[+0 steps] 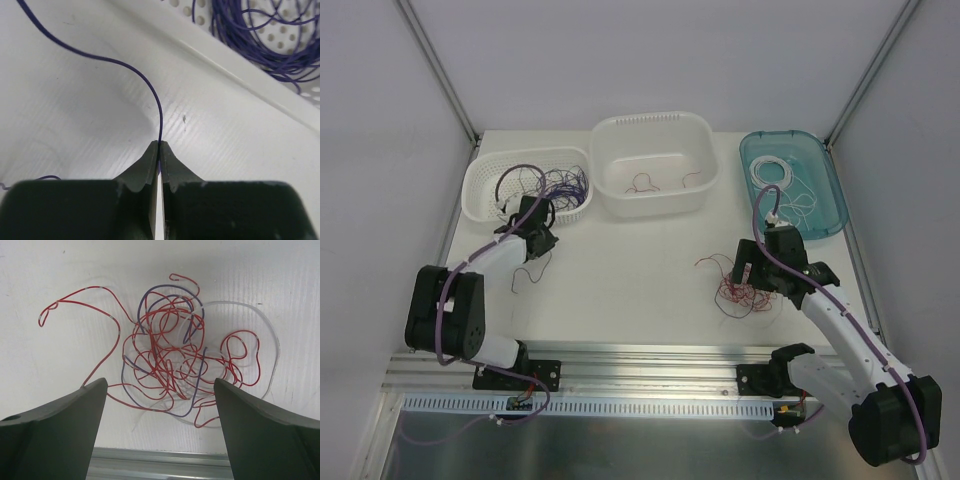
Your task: Untangle the cables
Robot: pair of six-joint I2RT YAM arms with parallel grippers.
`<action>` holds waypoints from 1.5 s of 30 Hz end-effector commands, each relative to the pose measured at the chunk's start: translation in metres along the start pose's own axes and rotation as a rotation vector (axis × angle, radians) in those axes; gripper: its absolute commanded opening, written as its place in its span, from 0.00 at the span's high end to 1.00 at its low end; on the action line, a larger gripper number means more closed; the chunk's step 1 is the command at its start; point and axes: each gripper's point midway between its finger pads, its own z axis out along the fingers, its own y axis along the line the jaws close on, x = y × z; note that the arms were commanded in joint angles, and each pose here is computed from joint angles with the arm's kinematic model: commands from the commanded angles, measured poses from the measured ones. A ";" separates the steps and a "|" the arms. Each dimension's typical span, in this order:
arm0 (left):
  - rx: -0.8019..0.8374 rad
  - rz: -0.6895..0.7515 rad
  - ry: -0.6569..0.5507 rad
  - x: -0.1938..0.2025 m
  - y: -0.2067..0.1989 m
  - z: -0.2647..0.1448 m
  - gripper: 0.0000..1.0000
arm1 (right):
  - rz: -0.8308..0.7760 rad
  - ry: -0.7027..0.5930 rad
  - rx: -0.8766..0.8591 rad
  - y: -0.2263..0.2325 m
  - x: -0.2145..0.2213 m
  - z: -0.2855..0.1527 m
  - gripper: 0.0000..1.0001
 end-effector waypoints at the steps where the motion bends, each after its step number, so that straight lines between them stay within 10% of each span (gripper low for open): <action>1: 0.044 0.046 -0.087 -0.028 -0.006 -0.038 1.00 | 0.004 -0.026 0.016 -0.002 -0.006 -0.006 0.08; 18: 0.293 0.232 -0.367 -0.213 -0.110 -0.201 1.00 | -0.008 -0.050 0.032 -0.001 -0.021 -0.015 0.08; 33: 0.200 0.240 -0.287 -0.253 -0.137 -0.063 1.00 | -0.003 -0.044 0.062 -0.009 -0.014 -0.019 0.08; 35: 0.195 0.246 -0.250 -0.243 -0.136 -0.046 0.88 | -0.004 -0.036 0.071 -0.011 -0.012 -0.020 0.08; 40: 0.262 0.269 -0.183 -0.220 -0.138 -0.050 0.17 | -0.009 -0.023 0.091 -0.015 -0.009 -0.017 0.08; 45: 0.307 0.292 -0.184 -0.206 -0.126 -0.083 0.01 | 0.000 0.005 0.112 -0.017 -0.006 -0.009 0.09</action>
